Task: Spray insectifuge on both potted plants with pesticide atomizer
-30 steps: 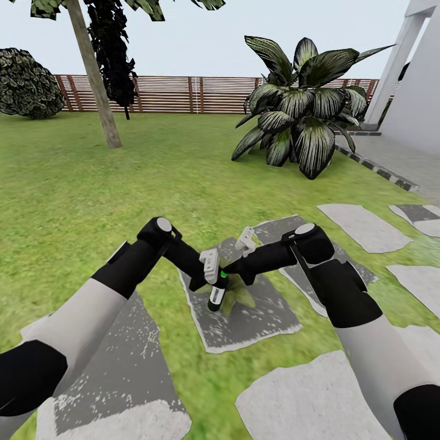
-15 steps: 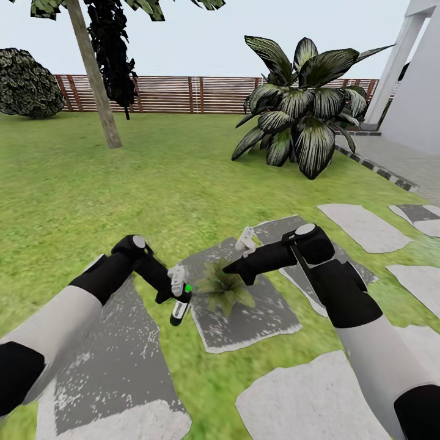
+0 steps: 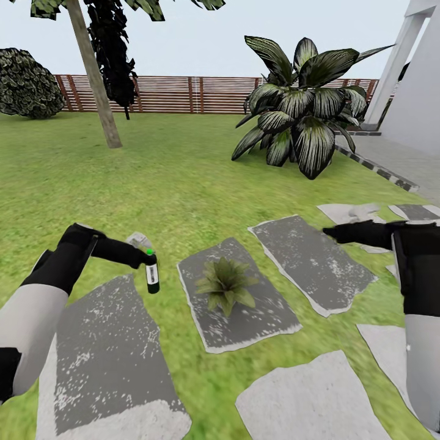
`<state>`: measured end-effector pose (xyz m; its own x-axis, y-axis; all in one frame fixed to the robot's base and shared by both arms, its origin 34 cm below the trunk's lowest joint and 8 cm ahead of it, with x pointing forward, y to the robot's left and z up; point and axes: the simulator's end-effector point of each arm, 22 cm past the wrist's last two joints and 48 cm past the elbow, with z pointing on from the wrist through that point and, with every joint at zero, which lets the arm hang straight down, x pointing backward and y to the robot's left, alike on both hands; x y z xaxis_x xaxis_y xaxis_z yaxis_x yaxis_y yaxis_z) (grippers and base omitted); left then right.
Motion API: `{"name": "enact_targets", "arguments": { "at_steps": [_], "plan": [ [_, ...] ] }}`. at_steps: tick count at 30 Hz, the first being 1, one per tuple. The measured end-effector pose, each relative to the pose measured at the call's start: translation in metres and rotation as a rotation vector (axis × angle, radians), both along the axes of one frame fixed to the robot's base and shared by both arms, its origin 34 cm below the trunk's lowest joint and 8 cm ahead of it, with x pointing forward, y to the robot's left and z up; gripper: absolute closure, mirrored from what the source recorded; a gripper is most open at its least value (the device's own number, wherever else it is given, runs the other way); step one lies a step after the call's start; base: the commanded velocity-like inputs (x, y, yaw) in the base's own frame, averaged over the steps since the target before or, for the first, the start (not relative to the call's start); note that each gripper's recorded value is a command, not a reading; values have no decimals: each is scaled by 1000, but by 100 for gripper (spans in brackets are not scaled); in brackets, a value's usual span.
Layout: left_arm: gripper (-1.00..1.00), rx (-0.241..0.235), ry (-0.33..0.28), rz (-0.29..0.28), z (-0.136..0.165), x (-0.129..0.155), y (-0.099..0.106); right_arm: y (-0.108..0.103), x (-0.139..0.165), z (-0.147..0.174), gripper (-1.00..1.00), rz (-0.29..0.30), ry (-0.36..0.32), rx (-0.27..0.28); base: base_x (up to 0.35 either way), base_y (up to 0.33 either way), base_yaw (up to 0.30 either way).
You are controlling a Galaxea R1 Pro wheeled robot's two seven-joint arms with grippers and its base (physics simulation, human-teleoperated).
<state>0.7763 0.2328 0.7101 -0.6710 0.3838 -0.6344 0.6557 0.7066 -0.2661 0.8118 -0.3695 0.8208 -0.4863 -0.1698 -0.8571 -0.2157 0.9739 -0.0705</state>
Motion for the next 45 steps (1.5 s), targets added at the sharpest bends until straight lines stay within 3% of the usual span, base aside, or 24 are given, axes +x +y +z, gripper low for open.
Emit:
{"name": "enact_targets", "arguments": {
  "at_steps": [4,7,9,11,13,14,17,20,24,32,38,45],
  "plan": [
    [100,2,64,81,-5,0,7,-42,4,6,-100,-155,-33,-55,0,0,0],
    [100,68,94,185,-18,7,24,-68,4,10,-100,-267,-58,-83,0,0,0],
    [100,113,115,234,-27,8,33,-72,3,6,-100,-331,-68,-41,0,0,0],
    [100,138,195,271,-52,-2,44,-75,-1,-9,-100,-424,-66,57,0,0,0],
    [100,138,358,311,-91,-24,54,-74,-12,-39,-100,-499,-50,156,0,0,0],
    [100,127,432,332,-99,-30,59,-72,-15,-49,-100,-515,-72,177,0,0,0],
    [100,106,501,355,-96,-32,61,-74,-16,-50,-100,-518,-151,165,0,0,0],
    [100,123,510,355,-89,-29,64,-76,-16,-47,-100,-518,-185,159,0,0,0],
    [100,190,516,337,-93,-33,71,-77,-16,-47,-100,-518,-192,158,0,0,0],
    [100,209,523,331,-97,-37,72,-78,-17,-47,-100,-521,-193,159,0,0,-172],
    [100,263,528,316,-103,-42,79,-78,-17,-47,-100,-521,-194,156,0,0,-267],
    [100,268,526,313,-103,-42,79,-82,-17,-46,-100,-527,-201,147,0,0,-115]
  ]
}}
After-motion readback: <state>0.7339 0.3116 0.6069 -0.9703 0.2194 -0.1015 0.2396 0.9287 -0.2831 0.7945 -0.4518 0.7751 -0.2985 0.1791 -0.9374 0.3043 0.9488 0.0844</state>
